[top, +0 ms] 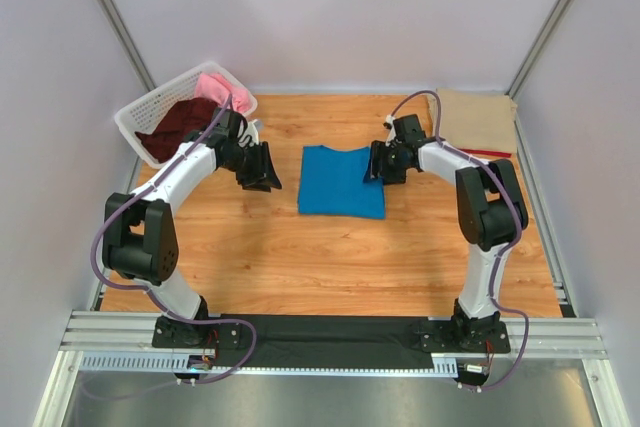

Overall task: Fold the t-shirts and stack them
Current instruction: Neatly place the folded tshirt to the corner

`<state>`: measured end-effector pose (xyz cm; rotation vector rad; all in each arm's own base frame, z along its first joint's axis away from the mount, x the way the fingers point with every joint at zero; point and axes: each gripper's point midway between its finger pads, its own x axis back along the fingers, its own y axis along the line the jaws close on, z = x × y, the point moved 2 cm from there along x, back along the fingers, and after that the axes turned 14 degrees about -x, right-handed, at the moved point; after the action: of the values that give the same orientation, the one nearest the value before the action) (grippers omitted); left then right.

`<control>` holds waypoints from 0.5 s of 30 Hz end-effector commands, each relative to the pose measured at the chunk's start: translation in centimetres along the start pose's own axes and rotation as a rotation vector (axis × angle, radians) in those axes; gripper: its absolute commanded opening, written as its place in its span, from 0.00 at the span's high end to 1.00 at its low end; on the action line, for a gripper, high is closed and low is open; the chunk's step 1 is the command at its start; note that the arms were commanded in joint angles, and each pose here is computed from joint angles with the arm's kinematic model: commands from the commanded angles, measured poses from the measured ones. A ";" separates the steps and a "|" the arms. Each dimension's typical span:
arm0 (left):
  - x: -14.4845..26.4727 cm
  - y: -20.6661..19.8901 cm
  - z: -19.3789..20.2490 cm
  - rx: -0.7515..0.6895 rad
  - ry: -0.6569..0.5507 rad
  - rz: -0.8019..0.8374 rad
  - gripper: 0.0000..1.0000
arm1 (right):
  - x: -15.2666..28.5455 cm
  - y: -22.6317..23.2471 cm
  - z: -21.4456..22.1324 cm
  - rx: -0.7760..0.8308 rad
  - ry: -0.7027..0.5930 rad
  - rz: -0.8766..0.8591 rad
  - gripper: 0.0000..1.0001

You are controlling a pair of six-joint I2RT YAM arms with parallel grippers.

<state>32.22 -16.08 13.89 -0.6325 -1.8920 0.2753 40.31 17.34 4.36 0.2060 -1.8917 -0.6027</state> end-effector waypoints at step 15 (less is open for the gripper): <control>0.2 0.1 0.3 -0.012 0.016 -0.013 0.55 | -1.6 -3.0 -3.4 0.035 0.155 -0.026 0.29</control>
<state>31.96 -15.99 13.78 -0.6250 -1.8795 0.2743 45.12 13.84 4.88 0.2107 -1.8816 -0.6151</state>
